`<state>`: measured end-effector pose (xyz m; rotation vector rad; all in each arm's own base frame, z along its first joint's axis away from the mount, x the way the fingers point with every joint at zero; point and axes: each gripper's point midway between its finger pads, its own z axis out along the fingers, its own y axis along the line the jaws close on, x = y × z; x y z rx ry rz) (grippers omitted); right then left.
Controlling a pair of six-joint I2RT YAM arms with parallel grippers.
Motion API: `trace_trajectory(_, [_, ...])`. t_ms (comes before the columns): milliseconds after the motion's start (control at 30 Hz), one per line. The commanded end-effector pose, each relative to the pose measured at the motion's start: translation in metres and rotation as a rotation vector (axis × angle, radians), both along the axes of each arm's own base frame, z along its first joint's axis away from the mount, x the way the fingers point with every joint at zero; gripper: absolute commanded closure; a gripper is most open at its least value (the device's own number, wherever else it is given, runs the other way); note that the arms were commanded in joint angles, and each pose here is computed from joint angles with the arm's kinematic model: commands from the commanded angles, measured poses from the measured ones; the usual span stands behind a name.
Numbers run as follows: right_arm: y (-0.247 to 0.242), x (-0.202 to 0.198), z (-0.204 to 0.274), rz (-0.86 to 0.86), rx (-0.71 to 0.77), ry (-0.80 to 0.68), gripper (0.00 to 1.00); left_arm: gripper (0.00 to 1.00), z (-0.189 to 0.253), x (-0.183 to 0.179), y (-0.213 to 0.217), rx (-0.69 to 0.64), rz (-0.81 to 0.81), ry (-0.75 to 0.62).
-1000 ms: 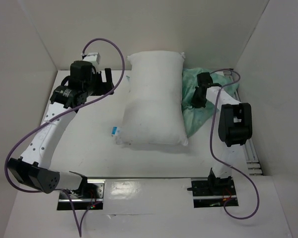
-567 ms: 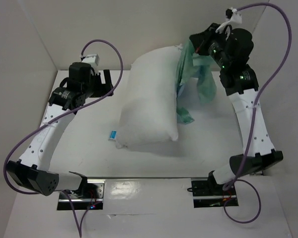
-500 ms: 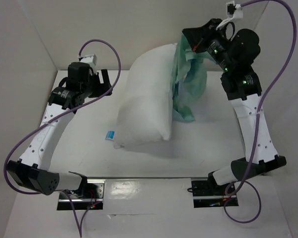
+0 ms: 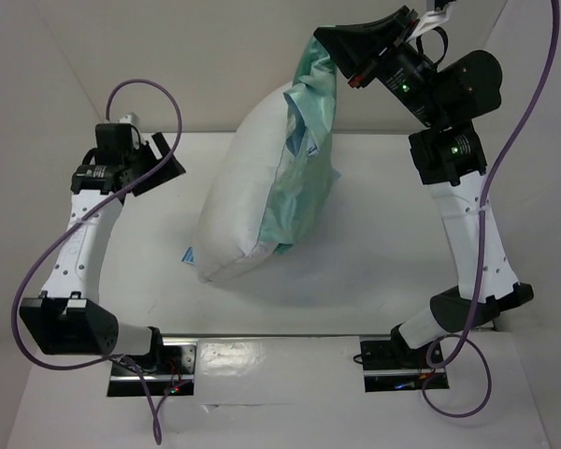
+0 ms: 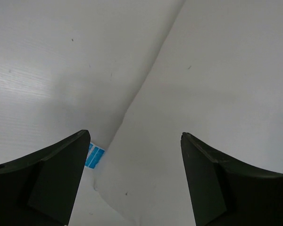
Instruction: Put the pillow into the pillowcase
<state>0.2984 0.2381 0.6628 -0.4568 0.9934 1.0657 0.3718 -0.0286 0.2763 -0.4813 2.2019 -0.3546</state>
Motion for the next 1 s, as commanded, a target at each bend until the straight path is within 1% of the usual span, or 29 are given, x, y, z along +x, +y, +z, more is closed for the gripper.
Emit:
trace_trajectory(0, [-0.038, -0.063, 0.062, -0.102, 0.075, -0.221, 1.0, 0.09, -0.067, 0.009, -0.019, -0.113, -0.032, 0.164])
trace_trajectory(33, [-0.049, -0.075, 0.069, -0.135, 0.086, -0.234, 1.0, 0.09, -0.081, 0.011, -0.022, -0.134, -0.036, 0.196])
trace_trajectory(67, [-0.059, -0.08, 0.076, -0.181, 0.108, -0.245, 1.0, 0.06, -0.1, 0.015, -0.026, -0.154, -0.052, 0.236])
trace_trajectory(133, [-0.074, -0.093, 0.082, -0.243, 0.109, -0.265, 1.0, 0.0, -0.111, 0.021, -0.048, -0.193, -0.114, 0.246])
trace_trajectory(200, [-0.085, -0.09, 0.084, -0.313, 0.122, -0.254, 1.0, 0.0, -0.126, 0.023, -0.064, -0.204, -0.171, 0.276])
trace_trajectory(233, [-0.089, -0.089, 0.082, -0.339, 0.116, -0.24, 1.0, 0.0, -0.129, 0.021, -0.078, -0.223, -0.231, 0.284])
trace_trajectory(267, [-0.092, -0.085, 0.081, -0.359, 0.124, -0.222, 1.0, 0.0, -0.135, 0.019, -0.086, -0.239, -0.255, 0.306])
trace_trajectory(333, [-0.085, -0.061, 0.068, -0.375, 0.092, -0.178, 1.0, 0.0, -0.145, 0.02, -0.106, -0.273, -0.328, 0.343])
trace_trajectory(367, [-0.073, -0.038, 0.055, -0.368, 0.059, -0.138, 1.0, 0.0, -0.148, 0.018, -0.121, -0.285, -0.374, 0.347])
trace_trajectory(400, [-0.067, -0.023, 0.047, -0.361, 0.051, -0.108, 1.0, 0.03, -0.151, 0.017, -0.132, -0.304, -0.399, 0.355])
trace_trajectory(433, [-0.057, -0.011, 0.04, -0.332, 0.042, -0.081, 1.0, 0.2, -0.153, 0.011, -0.146, -0.345, -0.435, 0.37])
trace_trajectory(467, [-0.033, 0.018, 0.018, -0.276, -0.025, -0.039, 1.0, 0.31, -0.157, 0.006, -0.167, -0.353, -0.484, 0.37])
trace_trajectory(500, [-0.021, 0.033, 0.006, -0.244, -0.045, -0.003, 1.0, 0.49, -0.155, 0.004, -0.178, -0.357, -0.504, 0.365])
trace_trajectory(533, [-0.009, 0.047, -0.007, -0.205, -0.067, 0.033, 1.0, 0.71, -0.157, -0.001, -0.19, -0.361, -0.522, 0.375])
trace_trajectory(567, [0.004, 0.059, -0.02, -0.155, -0.079, 0.071, 1.0, 0.85, -0.157, -0.005, -0.203, -0.371, -0.547, 0.387])
trace_trajectory(600, [0.026, 0.088, -0.052, -0.096, -0.123, 0.137, 1.0, 0.99, -0.152, -0.011, -0.219, -0.365, -0.591, 0.382])
trace_trajectory(633, [0.035, 0.098, -0.065, -0.067, -0.135, 0.17, 1.0, 0.99, -0.155, -0.016, -0.221, -0.35, -0.586, 0.411])
trace_trajectory(667, [0.043, 0.109, -0.084, -0.042, -0.157, 0.214, 1.0, 0.99, -0.157, -0.012, -0.216, -0.323, -0.545, 0.418])
trace_trajectory(700, [0.055, 0.132, -0.119, -0.024, -0.187, 0.303, 1.0, 0.96, -0.146, -0.011, -0.207, -0.308, -0.519, 0.395])
trace_trajectory(733, [0.06, 0.143, -0.14, -0.022, -0.207, 0.348, 1.0, 0.85, -0.139, -0.01, -0.196, -0.293, -0.487, 0.383])
trace_trajectory(767, [0.069, 0.148, -0.157, -0.009, -0.224, 0.381, 1.0, 0.78, -0.136, -0.01, -0.178, -0.269, -0.431, 0.387])
trace_trajectory(800, [0.082, 0.161, -0.195, 0.008, -0.256, 0.467, 1.0, 0.69, -0.126, -0.001, -0.151, -0.27, -0.359, 0.358])
trace_trajectory(833, [0.092, 0.166, -0.212, 0.021, -0.273, 0.497, 1.0, 0.58, -0.105, 0.0, -0.134, -0.272, -0.313, 0.308])
trace_trajectory(867, [0.102, 0.168, -0.234, 0.044, -0.301, 0.542, 1.0, 0.4, -0.096, 0.002, -0.118, -0.269, -0.27, 0.287])
trace_trajectory(900, [0.123, 0.171, -0.265, 0.075, -0.348, 0.619, 1.0, 0.31, -0.088, 0.006, -0.088, -0.275, -0.177, 0.277])
trace_trajectory(933, [0.133, 0.174, -0.28, 0.071, -0.377, 0.645, 1.0, 0.24, -0.079, 0.008, -0.074, -0.271, -0.141, 0.255])
trace_trajectory(967, [0.15, 0.167, -0.293, 0.098, -0.422, 0.647, 1.0, 0.19, -0.059, 0.011, -0.061, -0.269, -0.095, 0.204])
